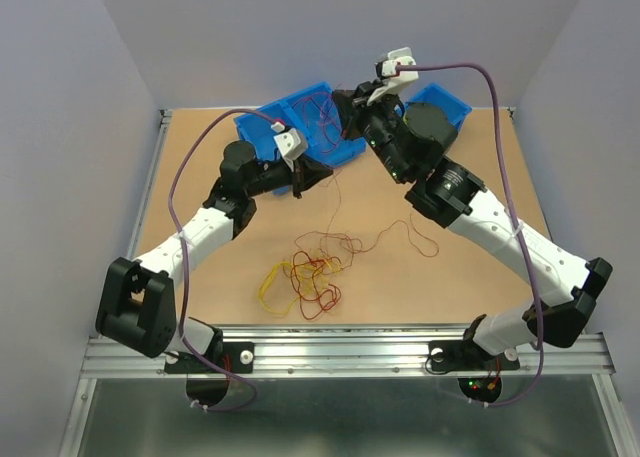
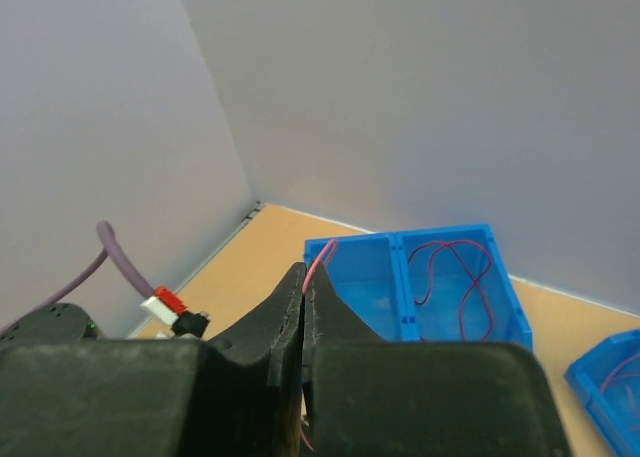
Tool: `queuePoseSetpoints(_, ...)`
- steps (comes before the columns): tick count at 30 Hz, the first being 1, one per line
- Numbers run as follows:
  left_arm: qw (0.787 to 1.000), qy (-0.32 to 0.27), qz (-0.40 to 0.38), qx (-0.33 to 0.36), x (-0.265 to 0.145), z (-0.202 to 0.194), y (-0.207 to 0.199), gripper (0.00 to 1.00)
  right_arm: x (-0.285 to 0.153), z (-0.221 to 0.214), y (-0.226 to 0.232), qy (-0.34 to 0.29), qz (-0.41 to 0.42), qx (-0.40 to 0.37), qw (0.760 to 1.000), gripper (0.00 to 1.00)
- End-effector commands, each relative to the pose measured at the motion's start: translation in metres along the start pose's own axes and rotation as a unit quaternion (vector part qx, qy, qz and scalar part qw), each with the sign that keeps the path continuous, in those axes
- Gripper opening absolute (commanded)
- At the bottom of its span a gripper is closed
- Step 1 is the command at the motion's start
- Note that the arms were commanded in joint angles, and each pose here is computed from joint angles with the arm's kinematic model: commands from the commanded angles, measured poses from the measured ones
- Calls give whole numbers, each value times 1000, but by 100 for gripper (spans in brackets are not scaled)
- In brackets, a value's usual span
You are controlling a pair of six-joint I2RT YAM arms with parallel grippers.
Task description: Untangle the cables
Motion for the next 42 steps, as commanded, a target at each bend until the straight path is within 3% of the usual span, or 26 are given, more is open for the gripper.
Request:
queuePoseSetpoints(1,999,-36,-21,27,-10,23,-8,0,-10,20,-22,-44,-87,17,995,1)
queuePoseSetpoints(3,999,-38,-23,28,-14,25,-6,0,-8,15,-31,-40,-106,18,993,1)
queuePoseSetpoints(10,997,-53,-62,6,-27,38,-11,0,25,-22,-67,1,-54,55,997,1)
queuePoseSetpoints(16,979,-21,-202,-27,-31,54,-34,0,56,-75,-78,69,-5,71,995,1)
queuePoseSetpoints(19,976,-21,-213,-37,-35,64,-41,0,58,-116,-75,119,19,74,990,1)
queuePoseSetpoints(22,977,-35,-209,-24,-43,78,-49,0,44,-163,-74,166,33,85,982,0)
queuePoseSetpoints(24,978,-46,-205,-16,-49,91,-55,0,36,-179,-73,150,46,94,983,1)
queuePoseSetpoints(30,985,-90,-140,-33,-71,129,-55,0,-15,-248,-52,188,200,116,954,1)
queuePoseSetpoints(38,988,-137,-54,-48,-87,132,-36,0,-58,-235,-7,138,366,101,915,0)
queuePoseSetpoints(42,987,-145,-18,-66,-94,138,-20,0,-60,-226,16,140,436,115,881,0)
Point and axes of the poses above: each gripper's point midway between its finger pads, its own x axis out along the fingers, its own y axis along the line the jaws close on, z = x × y, the point moved 8 cm from there along -x, back along the fingers, and after that the axes turned 4 degrees about -x, right-handed, at the moved point
